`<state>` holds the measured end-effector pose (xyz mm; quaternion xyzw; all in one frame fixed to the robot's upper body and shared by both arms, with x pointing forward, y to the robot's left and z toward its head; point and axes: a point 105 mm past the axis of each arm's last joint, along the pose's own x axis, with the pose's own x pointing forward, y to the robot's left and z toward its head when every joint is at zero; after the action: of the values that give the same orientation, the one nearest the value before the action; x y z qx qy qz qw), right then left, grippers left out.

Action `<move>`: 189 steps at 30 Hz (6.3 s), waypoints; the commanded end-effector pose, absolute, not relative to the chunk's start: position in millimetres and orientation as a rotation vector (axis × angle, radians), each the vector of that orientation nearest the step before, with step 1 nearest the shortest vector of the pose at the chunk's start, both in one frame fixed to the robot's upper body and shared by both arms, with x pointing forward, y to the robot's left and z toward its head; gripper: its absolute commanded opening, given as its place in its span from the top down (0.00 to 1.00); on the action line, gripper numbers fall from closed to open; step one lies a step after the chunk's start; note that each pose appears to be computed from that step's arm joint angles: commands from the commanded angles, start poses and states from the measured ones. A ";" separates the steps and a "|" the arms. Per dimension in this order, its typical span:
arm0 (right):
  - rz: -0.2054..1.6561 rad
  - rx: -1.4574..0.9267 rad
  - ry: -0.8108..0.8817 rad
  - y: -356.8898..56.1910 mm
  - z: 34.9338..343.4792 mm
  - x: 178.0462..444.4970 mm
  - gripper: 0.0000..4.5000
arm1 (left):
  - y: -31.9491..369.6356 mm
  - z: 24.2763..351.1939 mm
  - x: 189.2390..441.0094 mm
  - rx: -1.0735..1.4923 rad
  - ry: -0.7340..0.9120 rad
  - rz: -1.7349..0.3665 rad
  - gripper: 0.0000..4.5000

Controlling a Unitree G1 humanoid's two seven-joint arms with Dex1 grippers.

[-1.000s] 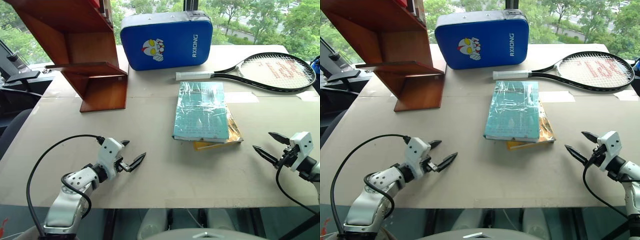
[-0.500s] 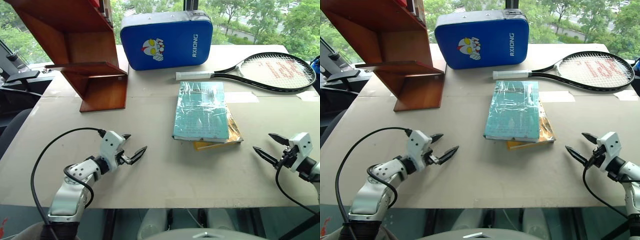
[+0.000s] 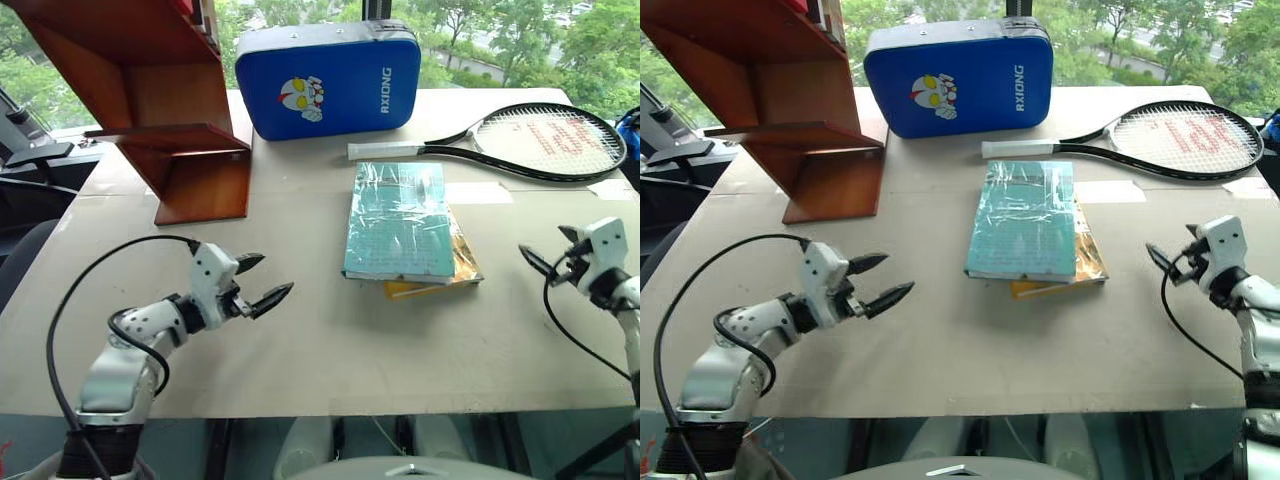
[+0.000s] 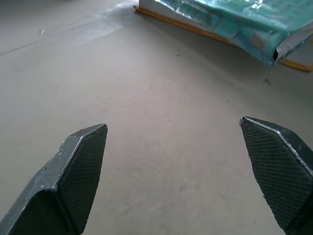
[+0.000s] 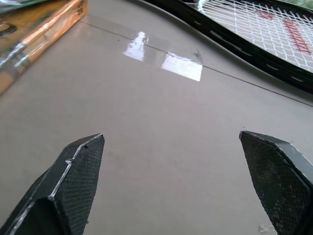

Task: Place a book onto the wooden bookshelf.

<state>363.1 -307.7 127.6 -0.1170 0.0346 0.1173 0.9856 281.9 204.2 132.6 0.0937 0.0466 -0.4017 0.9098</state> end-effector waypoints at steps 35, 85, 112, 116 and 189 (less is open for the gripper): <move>0.375 -0.208 -0.044 -179.8 203.2 471.1 0.97 | 225.7 188.2 291.4 0.354 -0.002 -0.915 0.00; 0.853 -0.149 0.025 -224.4 227.2 216.6 0.01 | 78.1 113.4 358.3 -0.834 0.664 -0.818 0.00; 0.992 -0.020 -0.173 -201.4 272.7 248.4 0.00 | 127.4 383.4 327.8 1.046 -0.420 -0.650 0.99; 1.066 0.009 -0.211 -188.9 284.5 259.9 0.00 | 198.9 368.6 343.4 1.401 -0.172 -0.437 0.99; 0.932 0.028 -0.293 -199.2 301.8 271.0 0.00 | 74.7 260.6 391.3 0.295 -0.656 -0.287 0.99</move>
<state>280.6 -196.4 286.3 0.0297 -0.1104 0.4535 0.8839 392.3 78.4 235.6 0.1328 -0.2579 -0.1769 0.9405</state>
